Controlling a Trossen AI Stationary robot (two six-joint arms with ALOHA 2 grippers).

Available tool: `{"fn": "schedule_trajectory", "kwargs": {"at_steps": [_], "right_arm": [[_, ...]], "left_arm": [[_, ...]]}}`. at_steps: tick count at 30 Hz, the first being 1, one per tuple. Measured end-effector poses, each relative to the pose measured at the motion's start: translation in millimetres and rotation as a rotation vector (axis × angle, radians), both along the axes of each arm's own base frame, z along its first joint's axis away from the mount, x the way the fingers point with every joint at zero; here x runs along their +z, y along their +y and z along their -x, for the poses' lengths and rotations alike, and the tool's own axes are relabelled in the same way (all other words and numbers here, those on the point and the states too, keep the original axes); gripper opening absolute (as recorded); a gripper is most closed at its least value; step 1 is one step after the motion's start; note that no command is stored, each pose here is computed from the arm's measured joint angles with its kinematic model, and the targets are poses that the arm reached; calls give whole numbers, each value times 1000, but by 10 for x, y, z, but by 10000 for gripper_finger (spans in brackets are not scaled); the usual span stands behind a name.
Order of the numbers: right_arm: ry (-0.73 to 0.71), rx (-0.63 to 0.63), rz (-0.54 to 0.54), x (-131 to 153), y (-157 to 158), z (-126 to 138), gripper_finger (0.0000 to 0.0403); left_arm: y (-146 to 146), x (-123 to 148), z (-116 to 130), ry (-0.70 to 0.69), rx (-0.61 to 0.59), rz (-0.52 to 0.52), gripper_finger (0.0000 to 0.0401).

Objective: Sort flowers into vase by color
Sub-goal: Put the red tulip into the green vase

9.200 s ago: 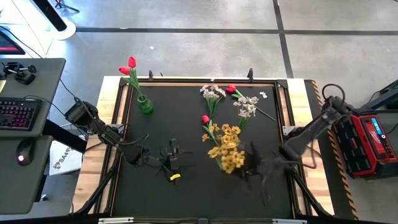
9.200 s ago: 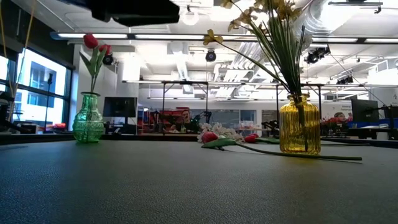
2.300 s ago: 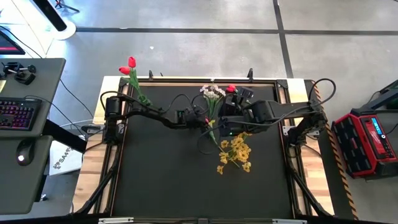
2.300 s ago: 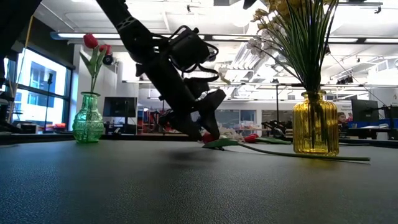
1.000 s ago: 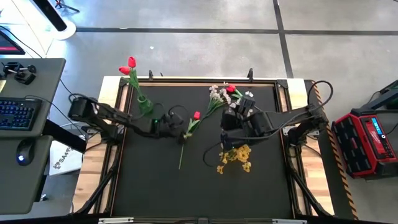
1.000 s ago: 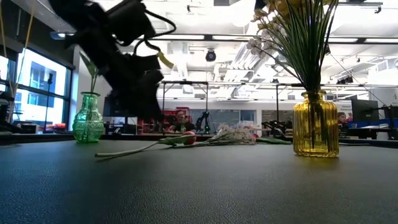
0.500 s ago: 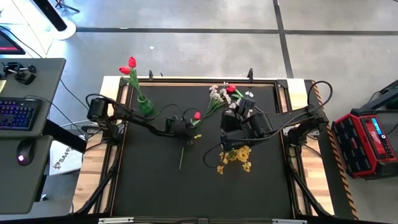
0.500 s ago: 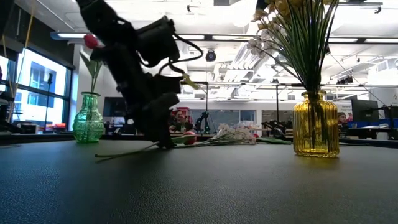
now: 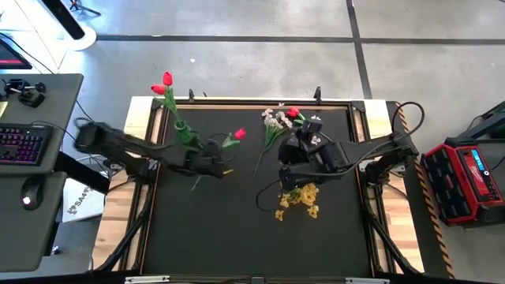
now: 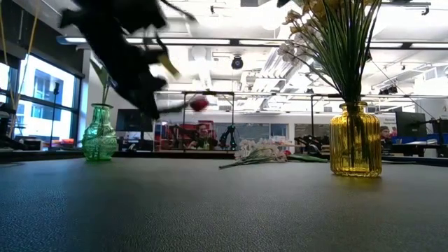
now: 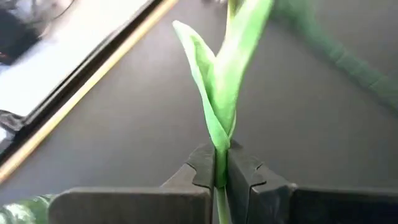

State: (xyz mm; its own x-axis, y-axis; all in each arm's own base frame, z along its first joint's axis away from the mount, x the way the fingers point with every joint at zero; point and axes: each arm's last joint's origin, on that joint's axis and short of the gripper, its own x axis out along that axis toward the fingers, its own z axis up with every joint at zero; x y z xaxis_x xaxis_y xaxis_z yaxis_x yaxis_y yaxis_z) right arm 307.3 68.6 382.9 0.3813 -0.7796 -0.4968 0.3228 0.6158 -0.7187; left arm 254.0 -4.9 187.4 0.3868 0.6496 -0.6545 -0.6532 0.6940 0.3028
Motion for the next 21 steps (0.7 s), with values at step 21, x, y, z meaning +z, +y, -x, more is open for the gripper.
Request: {"fn": "schedule_trajectory", "kwargs": {"at_steps": [21], "right_arm": [[-302, 875, -397, 144, -511, -979, 172]], "left_arm": [[-296, 46, 872, -822, -341, -169, 7]]}}
